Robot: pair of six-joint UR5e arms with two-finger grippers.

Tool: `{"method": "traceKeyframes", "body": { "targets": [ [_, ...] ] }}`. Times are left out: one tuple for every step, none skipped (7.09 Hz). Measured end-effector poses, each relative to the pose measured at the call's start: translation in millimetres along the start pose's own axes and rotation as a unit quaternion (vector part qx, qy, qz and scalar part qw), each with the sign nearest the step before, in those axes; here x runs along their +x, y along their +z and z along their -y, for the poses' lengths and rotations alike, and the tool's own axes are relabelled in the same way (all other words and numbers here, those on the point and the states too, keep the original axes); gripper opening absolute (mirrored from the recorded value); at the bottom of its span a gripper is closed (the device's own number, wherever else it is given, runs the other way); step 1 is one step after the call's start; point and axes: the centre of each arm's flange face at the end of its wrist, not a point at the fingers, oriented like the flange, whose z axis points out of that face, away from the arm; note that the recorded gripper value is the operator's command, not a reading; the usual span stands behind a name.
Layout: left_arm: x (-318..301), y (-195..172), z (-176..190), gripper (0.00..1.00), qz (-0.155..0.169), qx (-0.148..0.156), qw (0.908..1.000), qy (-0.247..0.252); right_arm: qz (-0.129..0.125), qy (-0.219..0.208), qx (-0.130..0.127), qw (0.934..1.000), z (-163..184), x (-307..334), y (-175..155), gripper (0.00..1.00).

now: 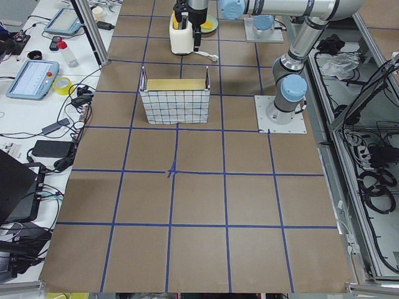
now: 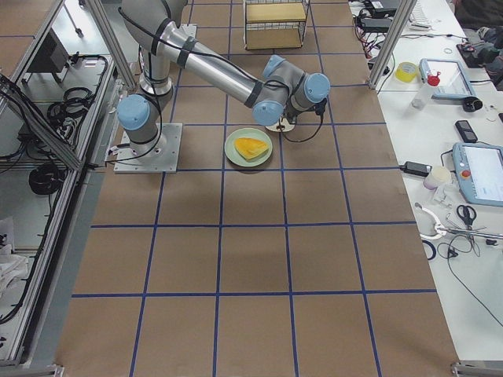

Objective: Press toaster with right arm
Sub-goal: 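Push the toaster lever down with the right gripper, then hold the lever pressed down with the right gripper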

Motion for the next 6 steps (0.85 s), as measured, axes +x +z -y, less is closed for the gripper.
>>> {"method": "traceKeyframes", "body": {
  "targets": [
    [0.0,0.1,0.1,1.0,0.0,0.0,1.0,0.0,0.001,-0.001,-0.002,1.0,0.5,1.9,3.0,0.02],
    [0.0,0.2,0.1,1.0,0.0,0.0,1.0,0.0,0.0,-0.005,-0.005,1.0,2.0,5.1,6.6,0.02],
    [0.0,0.2,0.1,1.0,0.0,0.0,1.0,0.0,-0.003,-0.01,-0.008,0.9999,4.3,9.3,10.9,0.02],
    [0.0,0.1,0.1,1.0,0.0,0.0,1.0,0.0,-0.004,-0.012,-0.009,0.9999,6.1,12.4,14.1,0.02],
    [0.0,0.0,0.0,1.0,0.0,0.0,1.0,0.0,-0.006,-0.013,-0.01,0.9998,7.7,15.2,16.6,0.02],
    [0.0,0.0,0.0,1.0,0.0,0.0,1.0,0.0,-0.009,-0.014,-0.011,0.9998,9.4,18.1,19.1,0.02]
  ]
}}
